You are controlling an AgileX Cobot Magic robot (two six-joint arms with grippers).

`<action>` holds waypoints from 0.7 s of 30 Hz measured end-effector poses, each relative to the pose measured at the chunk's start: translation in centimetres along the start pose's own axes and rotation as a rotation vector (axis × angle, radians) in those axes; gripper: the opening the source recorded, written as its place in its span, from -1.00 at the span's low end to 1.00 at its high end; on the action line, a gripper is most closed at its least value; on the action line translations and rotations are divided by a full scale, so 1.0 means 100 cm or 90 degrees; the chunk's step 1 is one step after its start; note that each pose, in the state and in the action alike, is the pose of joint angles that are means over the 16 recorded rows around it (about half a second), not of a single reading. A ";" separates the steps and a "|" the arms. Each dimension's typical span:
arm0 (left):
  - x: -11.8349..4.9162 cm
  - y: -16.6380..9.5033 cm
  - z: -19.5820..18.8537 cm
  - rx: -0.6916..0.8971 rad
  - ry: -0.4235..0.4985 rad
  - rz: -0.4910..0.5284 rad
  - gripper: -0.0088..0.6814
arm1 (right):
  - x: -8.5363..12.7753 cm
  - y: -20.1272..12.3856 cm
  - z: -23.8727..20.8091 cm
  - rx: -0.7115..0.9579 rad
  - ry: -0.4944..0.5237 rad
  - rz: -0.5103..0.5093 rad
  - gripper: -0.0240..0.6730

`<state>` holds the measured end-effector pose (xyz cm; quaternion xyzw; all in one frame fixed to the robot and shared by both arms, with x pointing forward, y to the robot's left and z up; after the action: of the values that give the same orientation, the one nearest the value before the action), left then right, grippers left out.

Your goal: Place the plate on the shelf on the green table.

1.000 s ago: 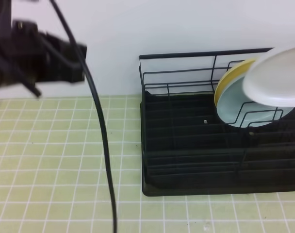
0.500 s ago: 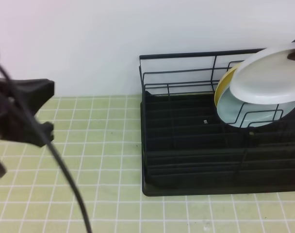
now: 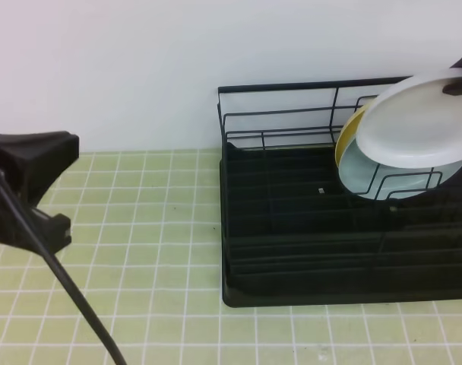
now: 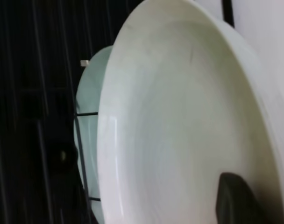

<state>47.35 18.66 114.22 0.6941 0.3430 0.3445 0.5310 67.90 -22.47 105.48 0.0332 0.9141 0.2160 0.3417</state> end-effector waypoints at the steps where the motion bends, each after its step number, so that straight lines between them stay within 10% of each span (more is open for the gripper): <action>1: -0.001 -0.001 0.000 0.002 -0.003 0.000 -0.98 | 0.001 -0.001 0.001 0.000 0.002 0.000 -0.62; 21: -0.007 -0.006 -0.001 0.022 -0.026 0.011 -0.98 | 0.012 -0.010 0.016 0.011 0.041 -0.004 -0.62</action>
<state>46.81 18.21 113.56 0.7129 0.3319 0.3293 0.5227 68.12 -22.50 103.25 0.0261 0.9266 0.2080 0.3123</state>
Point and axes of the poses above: a point on each arm's last joint axis where the gripper is mounted, z pointing out along that axis toward the gripper, x along the wrist's bending axis when the last joint is at zero, y = z × x, the point moved 9 cm from there along z, pointing out along that axis toward the gripper, and after that the axes turned 6 degrees about z, right-handed, at the moved point
